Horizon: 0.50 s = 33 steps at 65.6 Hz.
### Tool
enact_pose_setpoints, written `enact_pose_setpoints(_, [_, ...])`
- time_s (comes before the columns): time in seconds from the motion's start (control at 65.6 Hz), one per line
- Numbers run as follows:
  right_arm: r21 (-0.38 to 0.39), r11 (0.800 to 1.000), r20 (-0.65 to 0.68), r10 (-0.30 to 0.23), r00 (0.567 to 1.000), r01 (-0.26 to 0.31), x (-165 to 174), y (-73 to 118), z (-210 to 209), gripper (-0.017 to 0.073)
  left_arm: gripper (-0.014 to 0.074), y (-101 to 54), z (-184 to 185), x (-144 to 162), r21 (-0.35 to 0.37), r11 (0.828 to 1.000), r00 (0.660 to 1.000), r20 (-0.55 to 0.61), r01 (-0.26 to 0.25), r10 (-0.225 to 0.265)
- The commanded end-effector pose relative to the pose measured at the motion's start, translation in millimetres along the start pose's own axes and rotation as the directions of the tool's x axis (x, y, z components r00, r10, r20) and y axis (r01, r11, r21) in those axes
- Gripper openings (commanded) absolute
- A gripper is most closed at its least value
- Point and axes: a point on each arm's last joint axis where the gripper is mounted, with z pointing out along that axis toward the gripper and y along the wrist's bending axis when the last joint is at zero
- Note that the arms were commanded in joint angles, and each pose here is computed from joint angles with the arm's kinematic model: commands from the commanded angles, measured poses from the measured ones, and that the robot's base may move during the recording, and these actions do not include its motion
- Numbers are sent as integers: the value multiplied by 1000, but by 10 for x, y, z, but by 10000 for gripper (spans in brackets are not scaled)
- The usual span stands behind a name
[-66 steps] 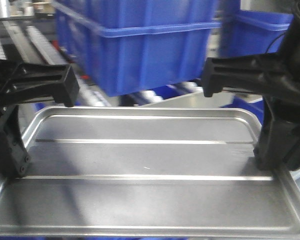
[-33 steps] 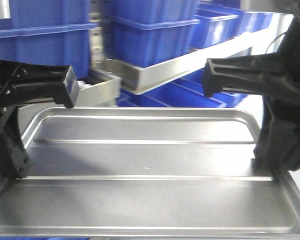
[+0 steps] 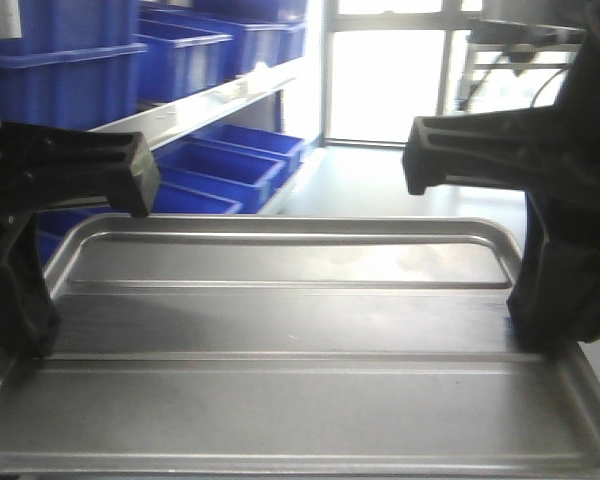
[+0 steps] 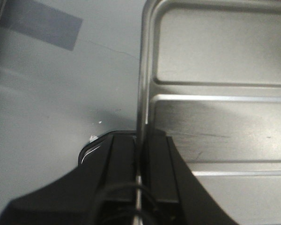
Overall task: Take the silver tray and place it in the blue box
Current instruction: 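Hold the tray with both grippers while the base turns and drives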
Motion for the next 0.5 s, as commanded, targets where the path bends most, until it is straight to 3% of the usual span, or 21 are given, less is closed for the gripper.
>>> enact_pose_setpoints(0.0, [0, 1000, 47, -24, 999, 24, -62, -8, -86, 56, -8, 1, -91, -48, 9, 1000, 999, 37, 0, 0])
enact_pose_setpoints(0.488, [0, 1000, 47, -24, 999, 24, -62, -8, -86, 56, -8, 1, -91, -48, 9, 1000, 999, 37, 0, 0])
